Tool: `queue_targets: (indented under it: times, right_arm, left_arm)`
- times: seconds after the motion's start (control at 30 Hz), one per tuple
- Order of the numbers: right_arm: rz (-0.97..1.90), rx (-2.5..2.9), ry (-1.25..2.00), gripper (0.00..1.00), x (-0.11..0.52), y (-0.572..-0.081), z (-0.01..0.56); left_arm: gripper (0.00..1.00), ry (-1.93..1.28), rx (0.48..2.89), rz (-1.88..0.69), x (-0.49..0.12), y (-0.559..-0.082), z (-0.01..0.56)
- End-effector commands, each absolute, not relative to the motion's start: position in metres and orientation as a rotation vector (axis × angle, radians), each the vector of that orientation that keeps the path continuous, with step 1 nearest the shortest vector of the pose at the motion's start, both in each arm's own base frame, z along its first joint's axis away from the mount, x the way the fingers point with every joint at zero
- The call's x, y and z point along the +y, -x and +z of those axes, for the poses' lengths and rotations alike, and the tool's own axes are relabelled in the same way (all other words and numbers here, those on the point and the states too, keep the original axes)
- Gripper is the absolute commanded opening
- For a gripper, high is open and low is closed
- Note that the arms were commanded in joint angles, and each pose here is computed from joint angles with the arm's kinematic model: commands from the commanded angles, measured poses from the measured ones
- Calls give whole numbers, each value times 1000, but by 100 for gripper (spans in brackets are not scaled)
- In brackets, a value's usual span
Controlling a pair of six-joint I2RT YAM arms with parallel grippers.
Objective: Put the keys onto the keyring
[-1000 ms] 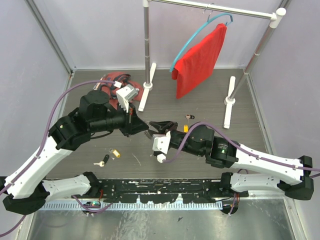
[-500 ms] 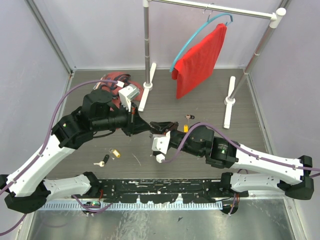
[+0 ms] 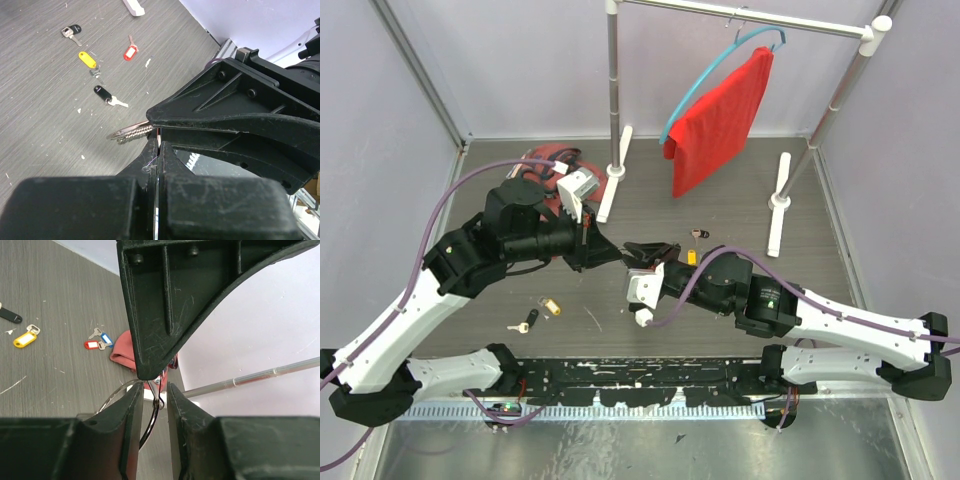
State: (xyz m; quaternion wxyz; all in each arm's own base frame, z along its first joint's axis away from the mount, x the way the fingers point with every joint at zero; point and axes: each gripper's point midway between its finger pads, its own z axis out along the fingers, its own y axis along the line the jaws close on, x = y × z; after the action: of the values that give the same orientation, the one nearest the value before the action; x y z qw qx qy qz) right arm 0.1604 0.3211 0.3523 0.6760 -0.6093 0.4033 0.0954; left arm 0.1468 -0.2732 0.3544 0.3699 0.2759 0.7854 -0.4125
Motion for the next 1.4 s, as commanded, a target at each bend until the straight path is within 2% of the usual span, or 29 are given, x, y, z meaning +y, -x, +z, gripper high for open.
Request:
queue_targets:
  times: [0.0,0.33,0.4,0.57,0.7,0.77,0.93,1.1,1.37]
  right_arm:
    - [211,856,1279,30,312,-159,392]
    - [205,862,1286,21,312,-160,390]
    - [203,862,1288,18,312,-160,391]
    - [203,877,1318,2,314,-159,389]
    - [207,873,1308,1,313,-159,392]
    - [206,874,1304,1,312,-159,394]
    - [185,884,1311,1,309,-161,392]
    - [185,890,1331,1,306,-160,389]
    - [162,911,1363,1,299,-160,379]
  left_arm:
    - [0,-711,1940,-1111,-276,-145,379]
    - [0,-713,1940,-1113,-276,-144,380]
    - [0,-712,1943,-1112,-276,-144,380]
    - [0,-712,1939,-1113,-277,-145,381]
    - [0,-722,1939,-1120,-278,-144,380]
    - [6,-723,1936,-1122,-278,-143,381]
    - [31,-722,1918,-1113,-274,-142,383]
    - [39,-696,1918,-1049,-262,-145,383]
    - [45,-633,2021,-890,-241,-158,356]
